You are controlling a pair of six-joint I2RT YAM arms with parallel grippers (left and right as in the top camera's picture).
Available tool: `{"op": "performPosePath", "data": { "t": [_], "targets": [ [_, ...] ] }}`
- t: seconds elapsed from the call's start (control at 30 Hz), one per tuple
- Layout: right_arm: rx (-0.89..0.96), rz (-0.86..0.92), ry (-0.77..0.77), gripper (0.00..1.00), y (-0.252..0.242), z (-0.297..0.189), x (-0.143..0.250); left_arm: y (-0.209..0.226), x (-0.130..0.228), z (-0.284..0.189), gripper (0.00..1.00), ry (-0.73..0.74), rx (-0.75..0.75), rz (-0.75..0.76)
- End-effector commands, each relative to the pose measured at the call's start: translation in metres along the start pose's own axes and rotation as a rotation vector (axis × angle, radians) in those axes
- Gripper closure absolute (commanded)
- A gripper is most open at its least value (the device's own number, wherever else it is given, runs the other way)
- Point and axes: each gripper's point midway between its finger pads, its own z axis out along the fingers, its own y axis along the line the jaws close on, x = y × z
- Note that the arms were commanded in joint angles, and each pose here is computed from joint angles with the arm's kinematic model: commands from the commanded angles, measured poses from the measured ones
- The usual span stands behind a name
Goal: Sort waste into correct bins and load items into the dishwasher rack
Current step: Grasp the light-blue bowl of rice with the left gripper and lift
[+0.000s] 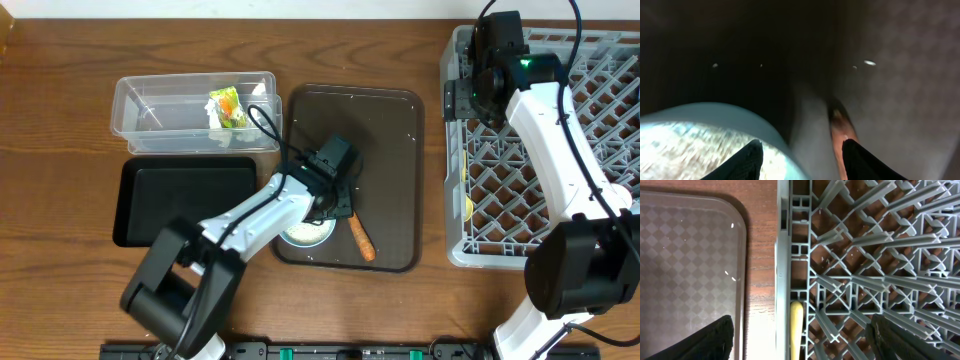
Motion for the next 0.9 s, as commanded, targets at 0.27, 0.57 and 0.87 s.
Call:
{"op": "performPosePath", "data": {
  "t": [0.27,0.57,0.87],
  "targets": [
    [-0.006,0.022,-0.031,0.16,-0.001,-0.014,-0.006,0.000,-0.003,0.007,0.65,-0.015,-0.003,-0.013],
    [-0.004,0.020,-0.024,0.15,-0.001,-0.014,-0.004,0.014,-0.017,0.005,0.81,-0.093,-0.083,-0.013],
    [-0.004,0.020,-0.024,0.15,-0.001,-0.014,-0.004,0.006,-0.027,0.000,0.93,-0.125,-0.073,0.056]
  ]
}}
